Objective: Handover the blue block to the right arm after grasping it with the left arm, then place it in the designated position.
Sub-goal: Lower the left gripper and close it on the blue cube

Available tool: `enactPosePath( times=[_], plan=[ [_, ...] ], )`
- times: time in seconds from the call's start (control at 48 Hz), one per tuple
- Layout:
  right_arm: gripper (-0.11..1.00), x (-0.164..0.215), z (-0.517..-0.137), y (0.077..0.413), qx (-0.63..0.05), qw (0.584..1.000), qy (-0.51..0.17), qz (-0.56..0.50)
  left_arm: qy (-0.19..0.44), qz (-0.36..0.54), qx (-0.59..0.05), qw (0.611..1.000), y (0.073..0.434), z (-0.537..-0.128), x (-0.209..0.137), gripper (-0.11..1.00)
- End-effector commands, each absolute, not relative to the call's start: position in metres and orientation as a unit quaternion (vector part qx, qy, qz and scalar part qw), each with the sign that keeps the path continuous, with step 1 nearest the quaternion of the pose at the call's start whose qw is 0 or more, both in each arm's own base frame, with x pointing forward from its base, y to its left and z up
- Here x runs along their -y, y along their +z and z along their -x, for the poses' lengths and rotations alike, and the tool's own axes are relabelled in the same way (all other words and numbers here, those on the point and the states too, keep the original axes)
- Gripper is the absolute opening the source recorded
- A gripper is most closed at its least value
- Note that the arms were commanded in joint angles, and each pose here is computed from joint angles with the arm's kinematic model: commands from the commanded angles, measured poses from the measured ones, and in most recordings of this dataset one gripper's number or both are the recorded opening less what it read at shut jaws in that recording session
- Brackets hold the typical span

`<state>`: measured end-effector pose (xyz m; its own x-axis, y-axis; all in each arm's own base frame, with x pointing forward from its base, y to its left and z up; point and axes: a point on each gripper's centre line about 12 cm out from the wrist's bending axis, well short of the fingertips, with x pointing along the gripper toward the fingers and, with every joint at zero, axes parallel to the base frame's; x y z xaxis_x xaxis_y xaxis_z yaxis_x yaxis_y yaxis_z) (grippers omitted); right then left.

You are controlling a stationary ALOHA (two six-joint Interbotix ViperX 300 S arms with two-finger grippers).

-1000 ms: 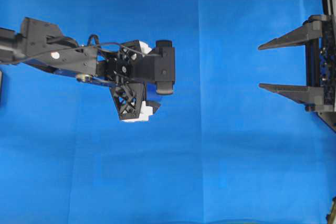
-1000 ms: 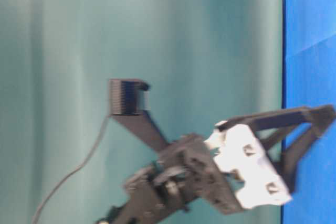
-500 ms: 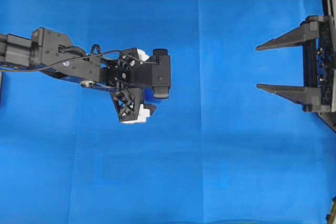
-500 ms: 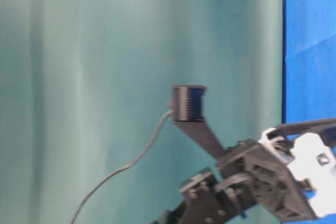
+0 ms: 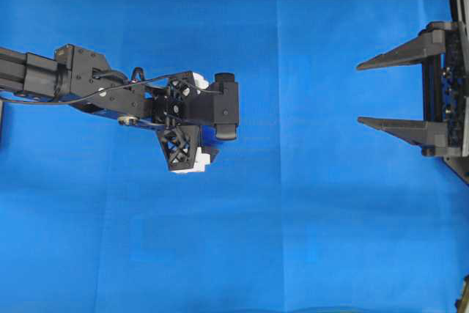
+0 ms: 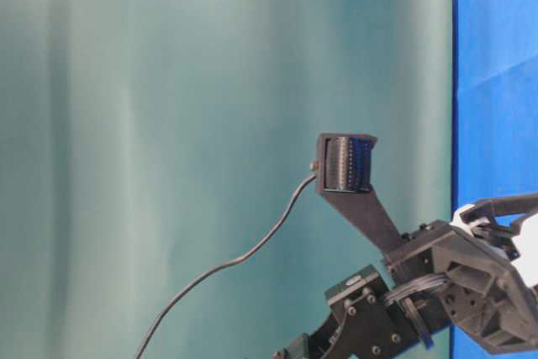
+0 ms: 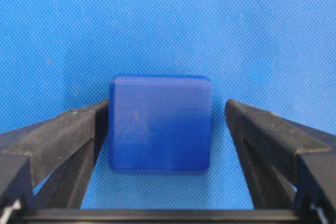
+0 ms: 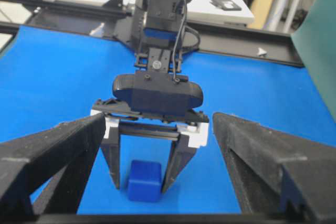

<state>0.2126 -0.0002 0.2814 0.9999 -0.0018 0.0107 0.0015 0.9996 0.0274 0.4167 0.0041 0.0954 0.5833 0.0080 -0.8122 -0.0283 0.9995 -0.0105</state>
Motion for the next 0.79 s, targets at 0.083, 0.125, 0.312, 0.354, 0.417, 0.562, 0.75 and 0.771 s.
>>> enactPosePath(
  times=[0.083, 0.125, 0.312, 0.354, 0.417, 0.562, 0.75, 0.771],
  plan=[
    [0.98, 0.0002, -0.2151, 0.2909, 0.019, 1.0, -0.001, -0.013, 0.009, 0.009, -0.442, 0.897, 0.1059, -0.4209, -0.0036, 0.88],
    [0.98, 0.0002, -0.2151, 0.2909, 0.019, 1.0, -0.001, -0.013, 0.009, 0.009, -0.443, 0.896, 0.106, -0.4209, -0.0042, 0.85],
    [0.98, 0.0002, -0.2152, 0.2915, 0.02, 1.0, -0.001, -0.013, 0.011, 0.005, -0.444, 0.896, 0.1058, -0.4199, -0.0094, 0.48],
    [0.98, 0.0003, -0.2152, 0.2915, 0.02, 1.0, -0.001, -0.014, 0.012, 0.005, -0.444, 0.896, 0.1061, -0.4202, -0.01, 0.49],
    [0.98, 0.0002, -0.2152, 0.2915, 0.02, 1.0, -0.001, -0.013, 0.011, 0.004, -0.444, 0.896, 0.1059, -0.4207, -0.01, 0.49],
    [0.98, 0.0003, -0.2153, 0.2921, 0.021, 1.0, -0.001, -0.014, 0.011, 0.004, -0.444, 0.896, 0.1062, -0.421, -0.01, 0.49],
    [0.98, 0.0002, -0.2153, 0.2921, 0.021, 1.0, -0.001, -0.013, 0.012, 0.005, -0.447, 0.895, 0.107, -0.4209, -0.0101, 0.49],
    [0.98, 0.0002, -0.2153, 0.2921, 0.021, 1.0, -0.001, -0.013, 0.012, 0.005, -0.448, 0.894, 0.1068, -0.4206, -0.0101, 0.49]
  ],
)
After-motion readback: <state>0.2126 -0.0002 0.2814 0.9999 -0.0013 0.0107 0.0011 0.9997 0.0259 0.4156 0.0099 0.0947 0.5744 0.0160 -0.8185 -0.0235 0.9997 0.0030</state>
